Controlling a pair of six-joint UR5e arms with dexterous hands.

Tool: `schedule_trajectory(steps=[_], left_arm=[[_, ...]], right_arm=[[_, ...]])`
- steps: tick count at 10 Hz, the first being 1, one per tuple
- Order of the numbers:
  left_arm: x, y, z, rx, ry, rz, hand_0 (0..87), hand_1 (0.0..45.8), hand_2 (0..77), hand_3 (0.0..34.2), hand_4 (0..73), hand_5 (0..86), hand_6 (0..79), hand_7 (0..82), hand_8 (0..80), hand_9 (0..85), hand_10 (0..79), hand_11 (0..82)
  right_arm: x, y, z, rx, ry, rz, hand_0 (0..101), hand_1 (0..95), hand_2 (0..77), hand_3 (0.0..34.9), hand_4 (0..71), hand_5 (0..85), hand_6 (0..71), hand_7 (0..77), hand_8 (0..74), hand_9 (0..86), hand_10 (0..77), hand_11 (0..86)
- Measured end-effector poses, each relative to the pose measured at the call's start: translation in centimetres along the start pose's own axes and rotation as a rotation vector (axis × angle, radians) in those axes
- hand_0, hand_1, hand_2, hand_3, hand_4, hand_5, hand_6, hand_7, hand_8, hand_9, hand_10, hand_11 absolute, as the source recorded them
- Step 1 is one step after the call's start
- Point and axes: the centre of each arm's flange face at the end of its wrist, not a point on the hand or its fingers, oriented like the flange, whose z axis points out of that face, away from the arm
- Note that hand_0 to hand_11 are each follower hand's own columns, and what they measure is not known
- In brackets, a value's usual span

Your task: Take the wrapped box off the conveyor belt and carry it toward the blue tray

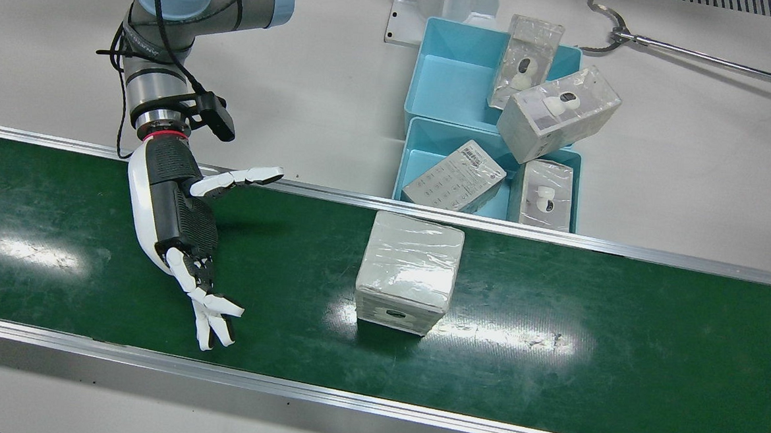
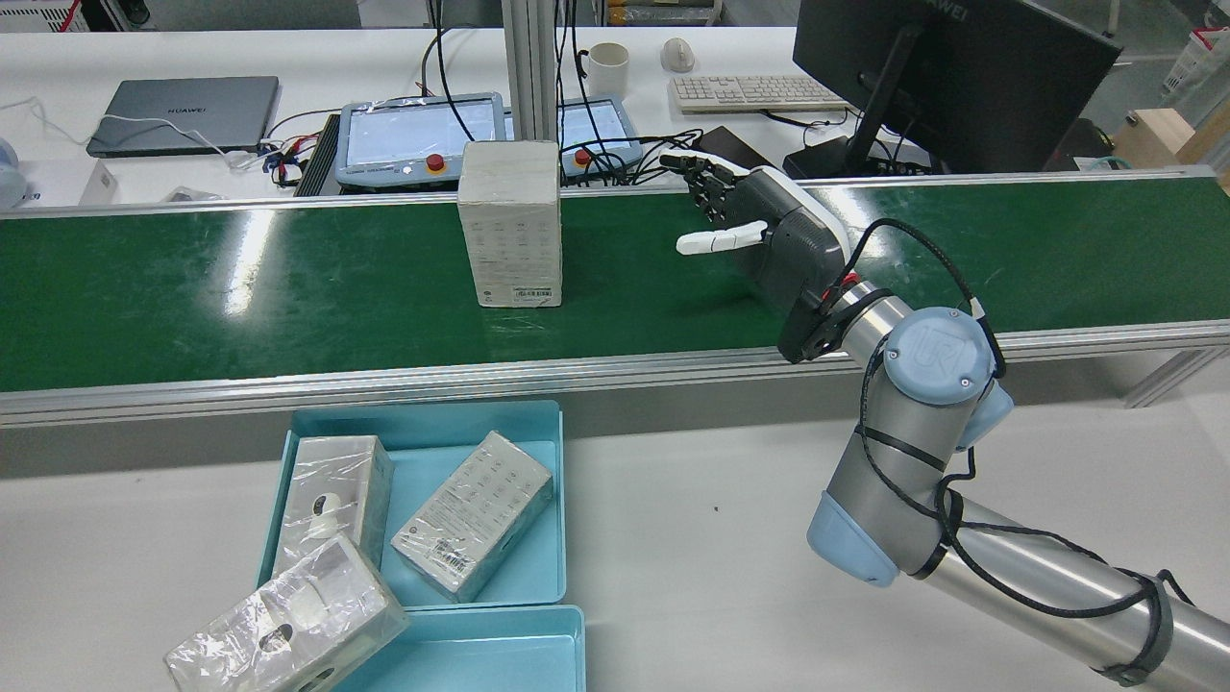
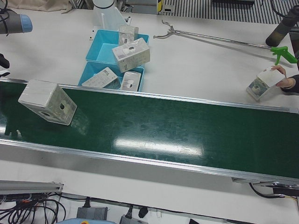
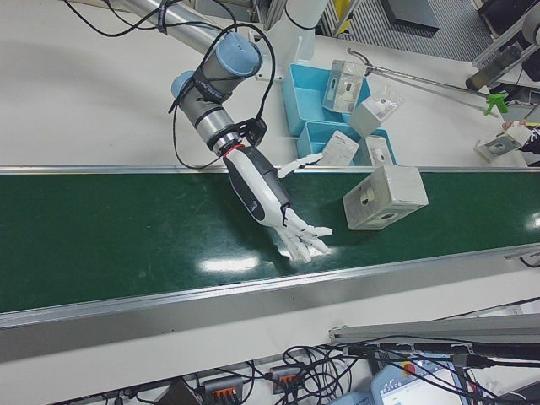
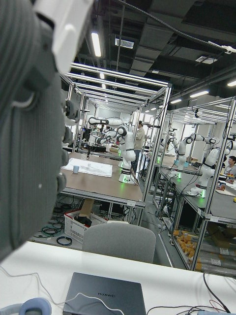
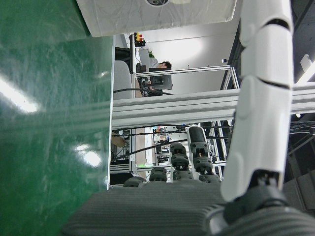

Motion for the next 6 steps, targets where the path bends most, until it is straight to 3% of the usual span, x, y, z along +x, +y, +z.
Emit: schedule_trajectory(steps=[1, 2, 6], left_arm=[[0.00, 0.00, 0.00, 0.000, 0.000, 0.000, 0.0, 0.0, 1.1, 0.0, 0.0, 1.1, 0.5, 0.5, 0.5, 0.0, 0.5, 0.5], [0.00, 0.00, 0.00, 0.000, 0.000, 0.000, 0.0, 0.0, 1.1, 0.0, 0.0, 1.1, 0.5, 0.5, 0.5, 0.5, 0.5, 0.5], [0.00, 0.00, 0.00, 0.000, 0.000, 0.000, 0.0, 0.0, 1.1, 0.0, 0.0, 1.1, 0.5, 0.5, 0.5, 0.5, 0.5, 0.5]], right_arm=[[-0.08, -0.02, 0.00, 0.001, -0.001, 0.000, 47, 13.1, 10.4, 0.0, 10.9, 21.8, 3.3, 3.8, 0.5, 3.8, 0.0, 0.5], [-0.08, -0.03, -0.01, 0.001, 0.000, 0.000, 47, 13.6, 8.2, 0.0, 6.0, 21.8, 3.3, 2.7, 0.5, 3.8, 0.0, 0.5], [0.55, 0.02, -0.08, 0.001, 0.011, 0.000, 47, 14.2, 10.4, 0.0, 8.7, 21.8, 3.3, 2.7, 0.5, 3.8, 0.0, 0.5]])
